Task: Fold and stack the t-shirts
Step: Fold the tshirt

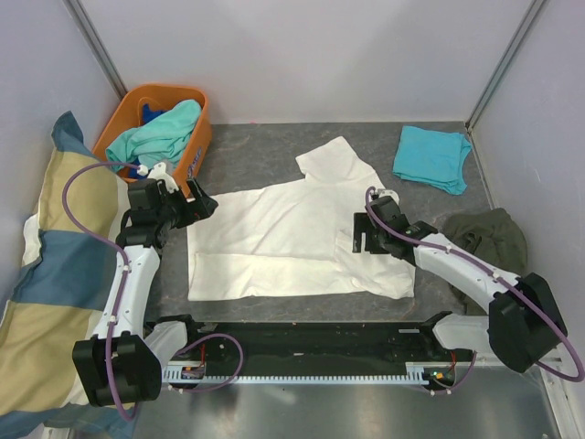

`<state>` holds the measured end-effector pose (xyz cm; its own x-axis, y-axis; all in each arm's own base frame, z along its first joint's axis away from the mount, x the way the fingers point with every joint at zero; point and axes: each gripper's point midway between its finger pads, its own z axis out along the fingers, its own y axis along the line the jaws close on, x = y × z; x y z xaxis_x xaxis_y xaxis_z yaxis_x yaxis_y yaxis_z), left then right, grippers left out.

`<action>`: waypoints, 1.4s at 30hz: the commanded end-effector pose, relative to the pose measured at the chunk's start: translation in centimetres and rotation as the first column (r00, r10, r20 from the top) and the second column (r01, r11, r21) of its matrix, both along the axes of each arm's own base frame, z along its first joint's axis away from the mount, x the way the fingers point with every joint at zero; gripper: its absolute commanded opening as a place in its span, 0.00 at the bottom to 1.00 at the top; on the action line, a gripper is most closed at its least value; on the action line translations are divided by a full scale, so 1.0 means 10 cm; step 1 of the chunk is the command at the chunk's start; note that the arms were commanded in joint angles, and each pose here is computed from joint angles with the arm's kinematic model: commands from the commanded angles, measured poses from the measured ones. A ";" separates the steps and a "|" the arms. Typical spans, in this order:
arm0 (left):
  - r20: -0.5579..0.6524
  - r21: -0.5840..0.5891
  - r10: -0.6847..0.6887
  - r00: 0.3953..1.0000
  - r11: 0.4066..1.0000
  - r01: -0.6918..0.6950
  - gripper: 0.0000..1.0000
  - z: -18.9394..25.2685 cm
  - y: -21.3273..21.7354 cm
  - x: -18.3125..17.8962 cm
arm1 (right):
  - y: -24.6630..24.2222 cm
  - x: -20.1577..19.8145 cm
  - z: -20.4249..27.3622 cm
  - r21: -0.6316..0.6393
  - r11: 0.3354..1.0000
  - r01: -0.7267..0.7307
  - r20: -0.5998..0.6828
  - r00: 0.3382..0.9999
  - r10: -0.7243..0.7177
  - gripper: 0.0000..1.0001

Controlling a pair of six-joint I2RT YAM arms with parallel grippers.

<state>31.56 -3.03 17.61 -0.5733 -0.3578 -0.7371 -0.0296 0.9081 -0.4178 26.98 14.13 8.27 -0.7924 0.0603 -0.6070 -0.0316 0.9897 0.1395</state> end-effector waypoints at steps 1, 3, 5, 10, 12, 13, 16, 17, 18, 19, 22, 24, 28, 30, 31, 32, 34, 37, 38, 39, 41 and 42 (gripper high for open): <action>0.037 0.005 -0.018 0.999 1.000 0.017 0.99 0.07 -0.02 0.03 | 0.00 0.01 -0.10 0.021 0.998 0.057 0.002 0.998 -0.057 0.85; 0.041 0.009 -0.016 0.999 1.000 0.016 0.99 0.08 -0.01 0.03 | -0.05 0.11 -0.16 -0.018 0.996 0.086 0.020 0.996 -0.085 0.86; 0.041 0.013 -0.015 0.999 1.000 0.014 0.99 0.08 -0.01 0.02 | -0.03 0.26 -0.19 -0.031 0.995 0.094 0.044 0.995 -0.093 0.86; 0.034 0.018 -0.012 0.999 1.000 0.011 0.99 0.05 0.00 0.00 | 0.03 0.68 -0.20 -0.031 0.992 0.126 0.113 0.986 -0.122 0.88; 0.034 0.022 -0.009 0.999 1.000 0.008 0.99 0.04 0.01 -0.01 | 0.06 0.86 -0.13 -0.044 0.991 0.124 0.146 0.982 -0.117 0.88; 0.032 0.022 -0.009 0.999 1.000 0.008 0.99 0.04 0.01 -0.02 | 0.06 0.94 -0.06 -0.053 0.989 0.135 0.175 0.977 -0.124 0.88; 0.035 0.025 -0.007 0.999 1.000 0.006 0.99 0.05 0.01 -0.03 | 0.09 1.10 0.27 -0.050 0.991 0.125 0.253 0.961 -0.108 0.89; 0.038 0.025 -0.007 0.999 1.000 0.006 0.99 0.06 0.01 -0.03 | 0.10 1.15 0.39 -0.039 0.991 0.128 0.283 0.953 -0.112 0.89; 0.034 0.027 -0.005 0.999 1.000 0.004 0.99 0.04 0.01 -0.04 | 0.10 1.15 0.45 -0.039 0.991 0.126 0.294 0.950 -0.109 0.89; 0.035 0.027 -0.004 0.999 1.000 0.004 0.99 0.05 0.01 -0.03 | 0.09 1.14 0.53 -0.040 0.992 0.120 0.305 0.947 -0.102 0.89; 0.025 0.018 -0.008 1.000 1.000 0.008 0.99 0.01 0.00 -0.03 | 0.13 1.17 0.54 -0.044 0.995 0.089 0.304 0.950 -0.071 0.90; 0.027 0.010 -0.014 1.000 1.000 0.014 0.99 0.02 -0.01 -0.02 | 0.27 1.25 0.55 -0.025 0.999 0.031 0.296 0.955 -0.022 0.91; 0.030 0.005 -0.018 0.999 1.000 0.018 0.99 0.04 -0.03 -0.02 | 0.55 1.56 0.27 0.018 0.998 -0.065 0.257 0.965 0.058 0.92; 0.036 0.009 -0.016 0.999 1.000 0.016 0.99 0.05 -0.02 -0.02 | 0.85 1.76 0.37 0.069 0.979 -0.191 0.275 0.947 0.166 0.92; 0.033 0.009 -0.020 0.999 1.000 0.019 0.99 0.04 -0.03 -0.03 | 0.97 1.94 0.33 0.083 0.970 -0.230 0.274 0.941 0.200 0.92; 0.032 0.010 -0.019 0.999 1.000 0.019 0.99 0.04 -0.02 -0.04 | 1.06 2.00 0.29 0.080 0.956 -0.282 0.272 0.929 0.252 0.92; 0.029 0.009 -0.020 0.999 1.000 0.020 0.99 0.03 -0.03 -0.05 | 1.18 2.09 0.02 0.129 0.930 -0.346 0.214 0.925 0.314 0.92; 0.031 0.011 -0.020 0.999 1.000 0.019 0.99 0.04 -0.03 -0.07 | 1.22 2.34 -0.06 0.185 0.917 -0.354 0.192 0.928 0.319 0.92; 0.032 0.013 -0.017 0.999 1.000 0.017 0.99 0.04 -0.02 -0.07 | 1.23 2.43 0.00 0.194 0.915 -0.354 0.205 0.927 0.315 0.92; 0.034 0.015 -0.013 0.999 1.000 0.013 0.99 0.04 -0.01 -0.08 | 1.20 2.44 -0.06 0.207 0.916 -0.344 0.185 0.933 0.308 0.92; 0.032 0.019 -0.014 0.999 1.000 0.013 0.99 0.04 -0.01 -0.08 | 1.08 2.52 -0.16 0.225 0.925 -0.306 0.159 0.948 0.274 0.92; 0.029 0.019 -0.013 0.999 1.000 0.012 0.99 0.03 -0.01 -0.09 | 1.04 2.52 -0.21 0.243 0.929 -0.280 0.141 0.957 0.252 0.92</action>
<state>30.89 -3.11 17.59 -0.5670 -0.3571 -0.7422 -0.0264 0.9085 -0.4170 51.08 25.21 5.42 -0.7124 -0.0287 -0.7012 -0.3232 0.9004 0.2914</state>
